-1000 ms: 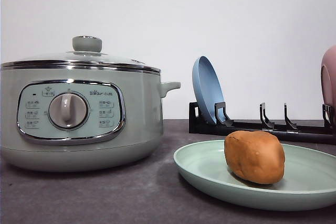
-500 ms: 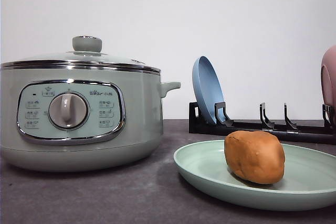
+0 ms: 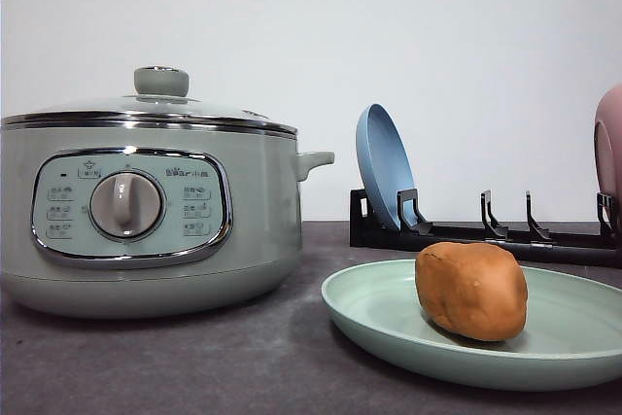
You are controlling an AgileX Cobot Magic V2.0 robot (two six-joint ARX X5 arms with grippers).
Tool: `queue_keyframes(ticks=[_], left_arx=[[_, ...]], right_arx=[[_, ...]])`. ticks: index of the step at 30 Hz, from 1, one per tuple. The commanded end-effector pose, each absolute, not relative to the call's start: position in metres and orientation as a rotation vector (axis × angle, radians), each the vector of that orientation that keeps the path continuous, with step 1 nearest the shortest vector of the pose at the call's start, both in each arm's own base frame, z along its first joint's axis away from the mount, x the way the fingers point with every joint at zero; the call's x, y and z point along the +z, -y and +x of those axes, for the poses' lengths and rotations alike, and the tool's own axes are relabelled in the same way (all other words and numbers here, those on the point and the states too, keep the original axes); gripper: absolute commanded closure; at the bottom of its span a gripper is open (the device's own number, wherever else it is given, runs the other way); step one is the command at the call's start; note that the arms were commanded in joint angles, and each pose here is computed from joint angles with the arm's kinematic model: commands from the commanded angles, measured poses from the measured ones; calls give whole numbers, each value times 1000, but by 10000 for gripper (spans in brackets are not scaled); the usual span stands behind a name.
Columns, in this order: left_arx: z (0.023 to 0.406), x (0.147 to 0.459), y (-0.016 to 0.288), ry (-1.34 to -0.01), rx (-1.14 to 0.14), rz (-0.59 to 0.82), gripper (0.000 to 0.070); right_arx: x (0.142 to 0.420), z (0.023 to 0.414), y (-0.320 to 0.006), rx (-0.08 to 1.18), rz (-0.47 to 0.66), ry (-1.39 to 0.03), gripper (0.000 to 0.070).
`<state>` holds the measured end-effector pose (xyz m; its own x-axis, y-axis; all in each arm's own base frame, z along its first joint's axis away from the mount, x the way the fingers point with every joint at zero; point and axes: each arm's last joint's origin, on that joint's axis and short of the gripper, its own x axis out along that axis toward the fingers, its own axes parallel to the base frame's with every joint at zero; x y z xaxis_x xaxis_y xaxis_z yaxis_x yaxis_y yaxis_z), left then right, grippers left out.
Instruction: Transfer potato from steamer to green plate
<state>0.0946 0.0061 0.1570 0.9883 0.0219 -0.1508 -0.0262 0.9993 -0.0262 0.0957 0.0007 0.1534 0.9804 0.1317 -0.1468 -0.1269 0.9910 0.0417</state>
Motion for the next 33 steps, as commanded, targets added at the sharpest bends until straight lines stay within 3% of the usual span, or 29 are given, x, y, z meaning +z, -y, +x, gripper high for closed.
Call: queue_keyframes(ticks=[1,33], left_arx=[[95,150,-6,-177,15,-33,700],[95,150,-6,-177,15,-33,700]], right_arx=[[152,96,0,125,40,-149,700],[152,96,0,125,40,-149,700]])
